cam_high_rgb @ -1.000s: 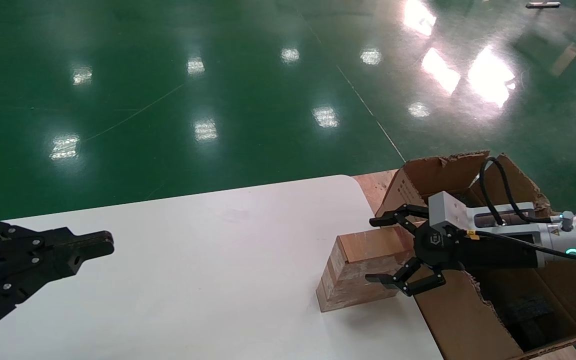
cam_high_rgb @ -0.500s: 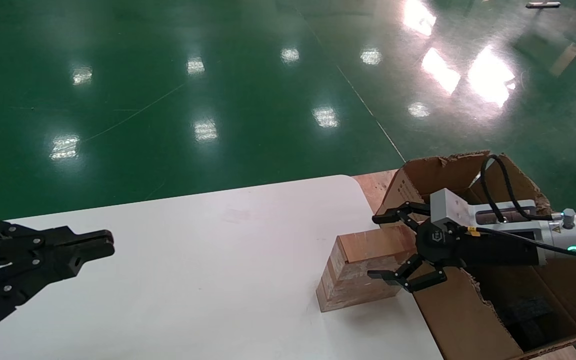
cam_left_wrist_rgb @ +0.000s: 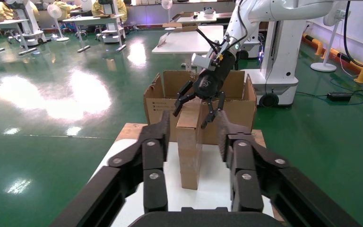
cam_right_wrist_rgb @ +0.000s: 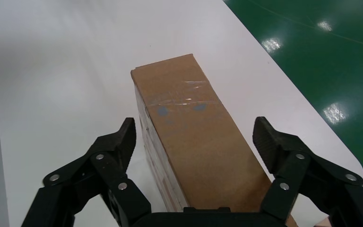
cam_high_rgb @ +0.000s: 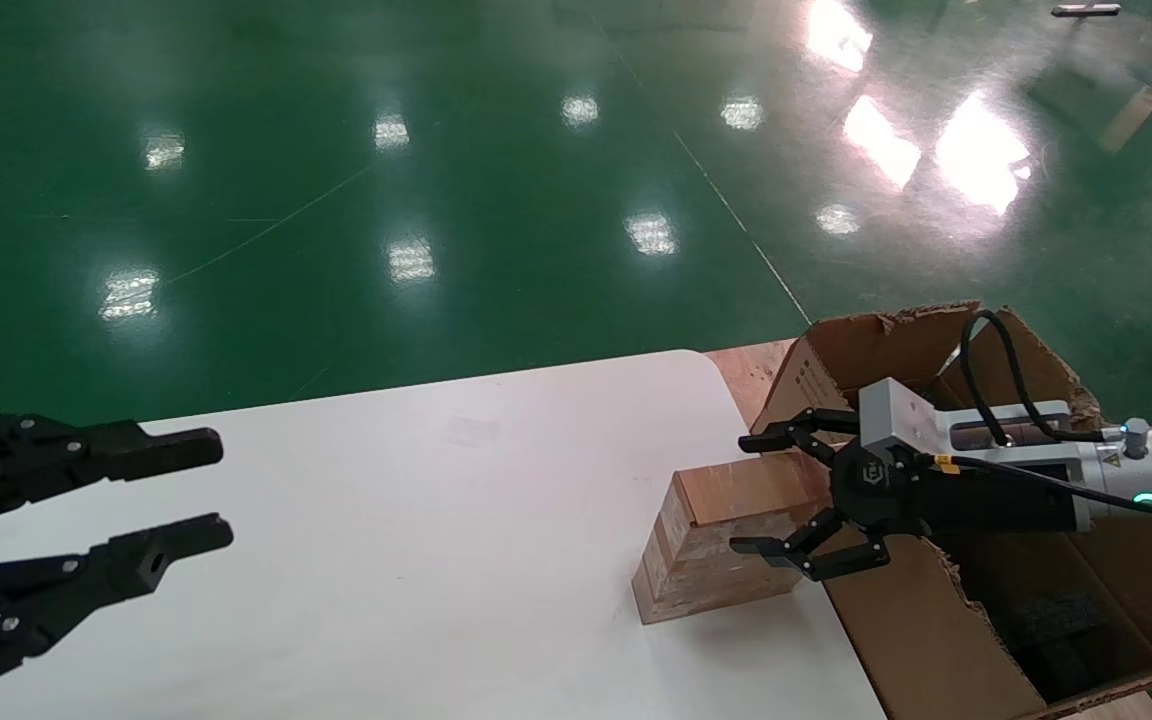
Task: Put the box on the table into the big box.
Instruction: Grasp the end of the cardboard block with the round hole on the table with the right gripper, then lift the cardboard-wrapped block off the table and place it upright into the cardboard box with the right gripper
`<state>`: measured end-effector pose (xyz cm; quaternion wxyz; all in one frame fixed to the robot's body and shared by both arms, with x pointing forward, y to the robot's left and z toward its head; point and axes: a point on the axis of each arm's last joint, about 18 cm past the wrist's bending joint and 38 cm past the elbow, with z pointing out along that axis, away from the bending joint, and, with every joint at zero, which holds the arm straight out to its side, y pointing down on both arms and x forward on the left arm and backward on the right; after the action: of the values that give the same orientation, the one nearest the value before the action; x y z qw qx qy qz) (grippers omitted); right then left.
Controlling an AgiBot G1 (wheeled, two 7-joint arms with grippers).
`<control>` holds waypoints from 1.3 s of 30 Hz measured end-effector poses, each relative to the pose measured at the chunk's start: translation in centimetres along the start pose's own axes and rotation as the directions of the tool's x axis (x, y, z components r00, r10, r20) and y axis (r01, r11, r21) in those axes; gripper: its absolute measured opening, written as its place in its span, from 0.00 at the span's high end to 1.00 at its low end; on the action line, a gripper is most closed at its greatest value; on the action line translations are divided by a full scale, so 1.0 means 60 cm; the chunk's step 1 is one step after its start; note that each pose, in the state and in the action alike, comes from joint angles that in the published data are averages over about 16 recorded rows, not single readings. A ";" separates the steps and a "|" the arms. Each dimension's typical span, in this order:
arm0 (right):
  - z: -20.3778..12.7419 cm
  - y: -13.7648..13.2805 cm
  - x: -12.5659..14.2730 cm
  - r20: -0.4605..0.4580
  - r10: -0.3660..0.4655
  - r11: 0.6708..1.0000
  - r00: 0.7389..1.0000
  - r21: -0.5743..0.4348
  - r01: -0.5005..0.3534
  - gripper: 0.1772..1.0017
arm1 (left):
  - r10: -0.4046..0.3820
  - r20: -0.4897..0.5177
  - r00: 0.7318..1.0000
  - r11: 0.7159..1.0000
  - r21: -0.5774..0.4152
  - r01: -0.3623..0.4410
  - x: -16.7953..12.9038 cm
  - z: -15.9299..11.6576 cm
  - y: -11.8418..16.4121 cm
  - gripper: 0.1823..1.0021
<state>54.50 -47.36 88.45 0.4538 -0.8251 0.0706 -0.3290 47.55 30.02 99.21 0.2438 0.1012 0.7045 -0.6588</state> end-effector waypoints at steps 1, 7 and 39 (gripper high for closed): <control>0.000 0.000 0.000 0.000 0.000 1.000 1.000 0.000 0.000 0.09 | 0.000 0.000 1.000 1.000 0.000 0.000 0.000 0.000 0.000 0.79; 0.000 0.000 0.000 0.001 0.000 1.000 1.000 0.000 0.000 0.19 | 0.000 0.000 1.000 1.000 0.000 0.000 0.000 0.000 0.000 0.63; -0.187 -0.207 0.059 -0.240 0.185 0.960 0.953 0.251 -0.123 0.61 | 0.000 0.000 1.000 1.000 0.000 0.000 0.000 0.000 0.000 0.01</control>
<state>48.17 -49.53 104.21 0.5586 -0.7075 0.1552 -0.4041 47.56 30.03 99.21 0.2438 0.1012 0.7045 -0.6588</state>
